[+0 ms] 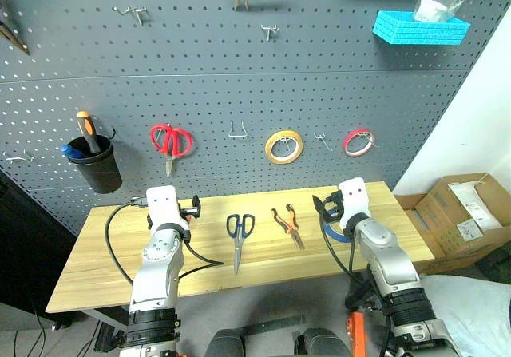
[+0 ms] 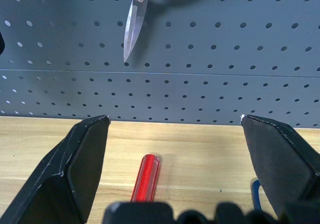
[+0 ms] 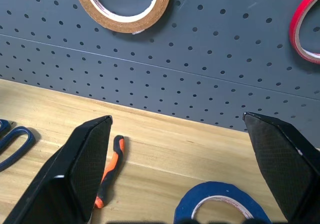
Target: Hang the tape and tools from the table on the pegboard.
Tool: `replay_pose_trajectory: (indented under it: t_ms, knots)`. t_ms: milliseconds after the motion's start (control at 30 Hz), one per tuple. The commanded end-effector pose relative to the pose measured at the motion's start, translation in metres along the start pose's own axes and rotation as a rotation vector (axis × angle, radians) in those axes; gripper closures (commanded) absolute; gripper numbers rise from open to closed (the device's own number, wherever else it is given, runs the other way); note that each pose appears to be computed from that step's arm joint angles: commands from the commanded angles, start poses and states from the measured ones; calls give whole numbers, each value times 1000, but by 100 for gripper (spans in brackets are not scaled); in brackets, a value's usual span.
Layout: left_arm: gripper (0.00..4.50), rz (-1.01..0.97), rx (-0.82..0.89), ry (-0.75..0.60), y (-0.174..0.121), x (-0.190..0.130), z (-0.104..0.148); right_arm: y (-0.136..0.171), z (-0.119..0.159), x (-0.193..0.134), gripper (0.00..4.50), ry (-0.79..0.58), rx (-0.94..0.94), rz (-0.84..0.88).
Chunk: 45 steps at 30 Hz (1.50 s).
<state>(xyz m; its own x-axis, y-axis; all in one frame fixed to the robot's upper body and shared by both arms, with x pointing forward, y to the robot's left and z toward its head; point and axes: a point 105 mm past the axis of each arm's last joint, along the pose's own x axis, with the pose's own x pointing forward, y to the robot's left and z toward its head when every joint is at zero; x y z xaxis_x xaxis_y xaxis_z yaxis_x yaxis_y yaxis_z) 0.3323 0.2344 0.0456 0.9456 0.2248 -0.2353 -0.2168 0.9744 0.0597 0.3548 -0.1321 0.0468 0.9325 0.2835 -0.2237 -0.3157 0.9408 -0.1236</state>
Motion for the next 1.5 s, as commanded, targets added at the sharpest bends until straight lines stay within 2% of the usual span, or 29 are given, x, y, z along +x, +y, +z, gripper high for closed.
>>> replay_pose_trajectory:
  t_ms: [33,667,733,933,1067,1200,1267,1500]
  knots:
    - [1,-4,3,-75,-3,-2,19,-4,17,-1,0,-57,-20,-6]
    - [1,-19,-7,-76,-3,-5,16,8,12,-4,0,-5,-42,51]
    - [1,-56,31,-99,-9,-6,21,8,13,-7,0,-10,-44,72]
    - [1,-336,76,-207,-62,-13,54,1,14,-14,0,36,-52,135]
    - [1,-588,21,-210,-112,-26,68,-4,5,-15,0,130,-94,205]
    - [1,-896,-34,-88,-175,-47,56,-12,-18,-14,0,260,-149,300]
    - [1,-986,-60,-31,-193,-56,48,-17,-22,-11,0,296,-149,324]
    - [1,-1124,-105,156,-227,-78,16,-37,-34,1,0,371,-168,338]
